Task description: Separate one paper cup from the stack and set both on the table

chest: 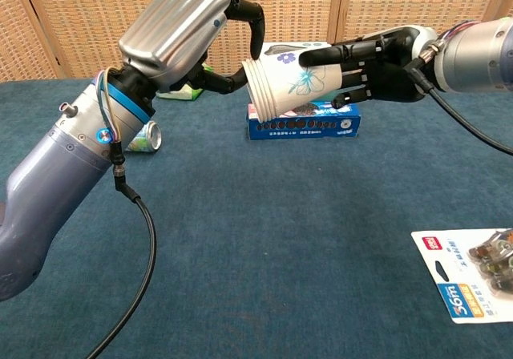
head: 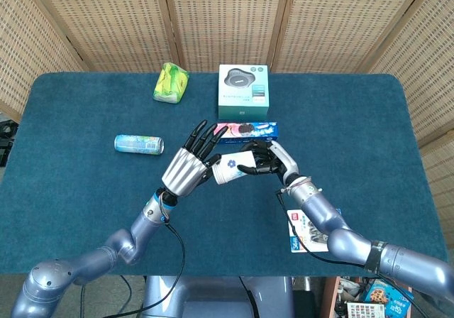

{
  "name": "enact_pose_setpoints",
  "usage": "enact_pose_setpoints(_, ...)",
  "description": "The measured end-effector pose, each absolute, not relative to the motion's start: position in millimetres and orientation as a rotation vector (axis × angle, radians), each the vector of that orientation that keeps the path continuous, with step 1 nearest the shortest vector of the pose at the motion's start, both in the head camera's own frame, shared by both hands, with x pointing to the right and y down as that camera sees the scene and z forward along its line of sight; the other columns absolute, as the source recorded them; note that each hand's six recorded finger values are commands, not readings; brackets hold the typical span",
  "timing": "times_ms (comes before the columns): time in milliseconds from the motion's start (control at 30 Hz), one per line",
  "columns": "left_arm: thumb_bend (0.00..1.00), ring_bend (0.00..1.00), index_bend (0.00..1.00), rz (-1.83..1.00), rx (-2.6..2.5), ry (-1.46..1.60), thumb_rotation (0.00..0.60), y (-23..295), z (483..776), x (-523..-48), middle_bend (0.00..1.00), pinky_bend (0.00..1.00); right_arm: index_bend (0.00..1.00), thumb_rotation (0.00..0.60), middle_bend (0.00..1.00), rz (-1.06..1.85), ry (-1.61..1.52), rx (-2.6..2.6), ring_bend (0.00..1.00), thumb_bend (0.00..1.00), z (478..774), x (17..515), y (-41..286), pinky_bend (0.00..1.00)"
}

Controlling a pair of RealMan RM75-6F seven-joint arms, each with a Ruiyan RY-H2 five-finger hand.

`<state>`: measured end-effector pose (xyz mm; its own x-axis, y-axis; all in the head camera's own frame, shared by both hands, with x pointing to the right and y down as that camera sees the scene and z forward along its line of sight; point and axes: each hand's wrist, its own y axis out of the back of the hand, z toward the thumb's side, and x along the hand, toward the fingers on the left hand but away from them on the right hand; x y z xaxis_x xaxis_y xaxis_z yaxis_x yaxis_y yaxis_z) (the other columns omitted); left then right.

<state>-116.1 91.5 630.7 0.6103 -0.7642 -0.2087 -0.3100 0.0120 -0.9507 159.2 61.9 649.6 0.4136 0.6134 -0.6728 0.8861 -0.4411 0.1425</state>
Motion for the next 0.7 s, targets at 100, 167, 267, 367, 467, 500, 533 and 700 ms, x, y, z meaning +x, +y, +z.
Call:
enact_pose_setpoints(100, 0.54, 0.00, 0.72, -0.448, -1.572, 0.926, 0.600, 91, 630, -116, 0.00, 0.00, 0.55, 0.600, 0.62, -0.746, 1.275, 2.187, 0.53, 0.50, 649, 161, 61, 0.68)
enact_pose_setpoints(167, 0.54, 0.00, 0.72, -0.449, -1.571, 0.929, 0.600, 91, 630, -117, 0.00, 0.00, 0.55, 0.600, 0.62, -0.743, 1.282, 2.185, 0.53, 0.50, 648, 162, 60, 0.68)
enact_pose_setpoints(267, 0.54, 0.00, 0.72, -0.450, -1.568, 0.933, 0.600, 92, 629, -121, 0.00, 0.00, 0.55, 0.600, 0.62, -0.745, 1.301, 2.187, 0.53, 0.50, 647, 167, 56, 0.68)
enact_pose_setpoints(367, 0.54, 0.00, 0.72, -0.450, -1.561, 0.943, 0.600, 92, 628, -129, 0.00, 0.00, 0.55, 0.600, 0.63, -0.747, 1.329, 2.184, 0.53, 0.50, 645, 174, 50, 0.68)
enact_pose_setpoints(467, 0.54, 0.00, 0.72, -0.451, -1.549, 0.961, 0.600, 91, 625, -139, 0.00, 0.00, 0.55, 0.600, 0.63, -0.755, 1.362, 2.177, 0.53, 0.50, 644, 185, 44, 0.68)
enact_pose_setpoints(500, 0.54, 0.00, 0.72, -0.452, -1.544, 0.967, 0.600, 91, 625, -144, 0.00, 0.00, 0.55, 0.600, 0.63, -0.759, 1.370, 2.175, 0.53, 0.50, 644, 188, 43, 0.68)
enact_pose_setpoints(533, 0.54, 0.00, 0.72, -0.455, -1.536, 0.976, 0.600, 90, 624, -150, 0.00, 0.00, 0.55, 0.600, 0.63, -0.763, 1.377, 2.173, 0.53, 0.50, 644, 190, 41, 0.68)
enact_pose_setpoints(700, 0.54, 0.00, 0.72, -0.479, -1.505, 0.992, 0.600, 85, 622, -176, 0.00, 0.00, 0.55, 0.600, 0.63, -0.793, 1.422, 2.156, 0.53, 0.50, 646, 209, 35, 0.68)
